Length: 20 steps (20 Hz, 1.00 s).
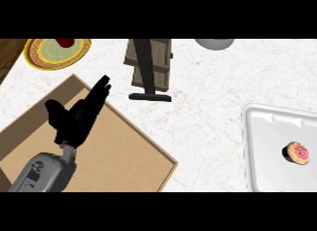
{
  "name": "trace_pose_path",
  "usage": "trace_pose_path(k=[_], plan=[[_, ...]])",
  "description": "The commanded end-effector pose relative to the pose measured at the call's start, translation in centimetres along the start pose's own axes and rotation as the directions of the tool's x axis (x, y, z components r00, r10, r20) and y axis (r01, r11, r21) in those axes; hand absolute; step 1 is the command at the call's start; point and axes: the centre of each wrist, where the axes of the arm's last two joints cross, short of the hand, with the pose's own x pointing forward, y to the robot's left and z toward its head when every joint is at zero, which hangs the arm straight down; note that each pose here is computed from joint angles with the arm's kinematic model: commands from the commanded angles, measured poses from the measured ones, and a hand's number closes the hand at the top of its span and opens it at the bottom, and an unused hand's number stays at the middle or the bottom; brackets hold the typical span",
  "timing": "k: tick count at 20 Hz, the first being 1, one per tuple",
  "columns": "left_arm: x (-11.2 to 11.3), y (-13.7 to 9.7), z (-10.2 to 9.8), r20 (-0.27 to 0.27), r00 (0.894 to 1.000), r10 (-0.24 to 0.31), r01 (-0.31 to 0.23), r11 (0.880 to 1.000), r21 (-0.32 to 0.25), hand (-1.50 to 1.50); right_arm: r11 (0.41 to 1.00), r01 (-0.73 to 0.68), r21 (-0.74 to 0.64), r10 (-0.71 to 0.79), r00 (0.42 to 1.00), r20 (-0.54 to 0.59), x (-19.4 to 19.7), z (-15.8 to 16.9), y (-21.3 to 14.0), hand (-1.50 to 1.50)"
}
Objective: Pick the cupcake from the tray and place it in the tiered basket
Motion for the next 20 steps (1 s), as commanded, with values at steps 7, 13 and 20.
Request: trace_pose_path(k=[7,13,20], plan=[[-1.4,0.2,0.1,-0.076,0.997,0.029,-0.027,0.999,0.019,0.0,0.979,-0.187,0.077,0.193,0.978,-0.078,12.2,0.2,4.0,-1.5],[-2.1,1.6,0.5,-0.072,0.997,0.032,-0.029,0.999,0.035,0.0,0.976,-0.215,0.026,0.217,0.971,-0.099,13.9,0.8,6.0,-1.5],[-1.9,2.2,3.1,-0.061,0.998,0.013,-0.01,0.998,0.054,0.0,0.973,-0.23,-0.013,0.227,0.967,-0.113,11.1,-0.4,6.1,-1.5]])
